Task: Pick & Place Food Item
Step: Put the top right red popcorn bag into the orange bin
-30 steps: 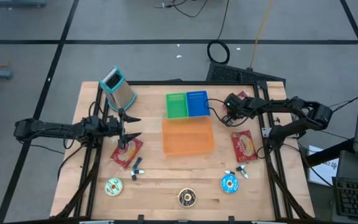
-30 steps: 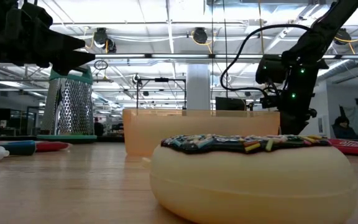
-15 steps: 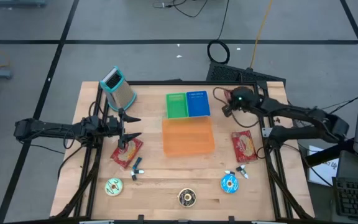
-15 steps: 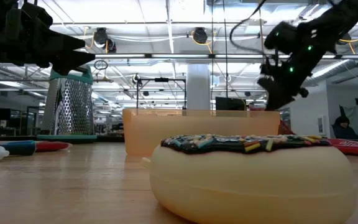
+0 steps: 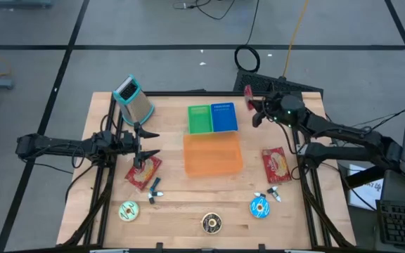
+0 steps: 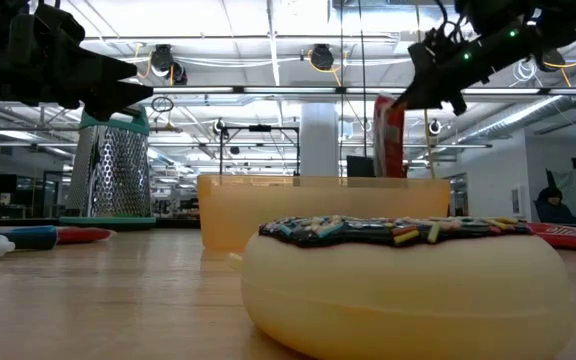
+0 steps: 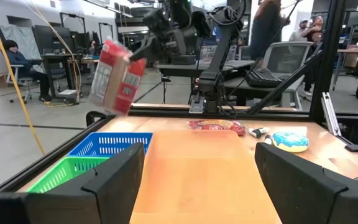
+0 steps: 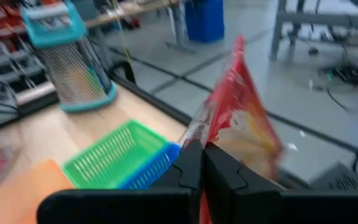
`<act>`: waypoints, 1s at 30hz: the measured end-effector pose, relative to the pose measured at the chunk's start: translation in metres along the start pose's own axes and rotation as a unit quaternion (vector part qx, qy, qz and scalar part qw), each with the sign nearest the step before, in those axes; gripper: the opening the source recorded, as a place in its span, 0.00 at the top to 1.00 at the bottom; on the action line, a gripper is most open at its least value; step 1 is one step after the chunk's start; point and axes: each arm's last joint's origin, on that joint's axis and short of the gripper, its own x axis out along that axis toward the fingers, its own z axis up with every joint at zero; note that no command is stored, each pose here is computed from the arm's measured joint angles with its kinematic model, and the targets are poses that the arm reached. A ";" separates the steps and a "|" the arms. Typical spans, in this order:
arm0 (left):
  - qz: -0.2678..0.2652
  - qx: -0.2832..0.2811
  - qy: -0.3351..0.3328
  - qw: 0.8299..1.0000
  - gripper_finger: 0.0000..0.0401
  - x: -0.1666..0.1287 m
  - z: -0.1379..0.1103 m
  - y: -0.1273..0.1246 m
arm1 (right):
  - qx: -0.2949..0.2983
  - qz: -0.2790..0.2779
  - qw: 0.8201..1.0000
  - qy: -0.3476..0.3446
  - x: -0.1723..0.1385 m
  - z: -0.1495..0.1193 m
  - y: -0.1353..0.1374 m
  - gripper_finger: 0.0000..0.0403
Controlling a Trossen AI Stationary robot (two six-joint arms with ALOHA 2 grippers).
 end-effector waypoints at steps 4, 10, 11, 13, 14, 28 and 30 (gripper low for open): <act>0.000 0.000 0.000 1.000 0.24 0.000 0.000 0.000 | -0.004 0.038 0.998 -0.041 0.001 0.007 0.010 1.00; 0.000 0.000 0.000 1.000 0.24 0.000 0.000 0.000 | -0.001 0.116 0.989 -0.088 0.007 0.012 0.028 1.00; 0.000 0.000 0.000 1.000 0.24 0.000 0.000 0.000 | -0.001 0.125 0.988 -0.092 0.009 0.012 0.031 1.00; 0.000 0.000 0.000 1.000 0.24 0.000 0.000 0.000 | -0.002 0.150 0.984 -0.095 0.013 0.010 0.038 1.00; 0.000 0.000 0.000 1.000 0.24 0.000 0.000 0.000 | -0.003 0.163 0.982 -0.095 0.014 0.009 0.041 1.00; 0.000 0.000 0.000 1.000 0.24 0.000 0.000 0.000 | 0.016 0.323 0.942 -0.086 0.004 -0.013 0.110 1.00; 0.000 0.000 0.000 1.000 0.24 0.000 0.000 0.000 | 0.021 0.346 0.934 -0.083 -0.003 -0.016 0.120 1.00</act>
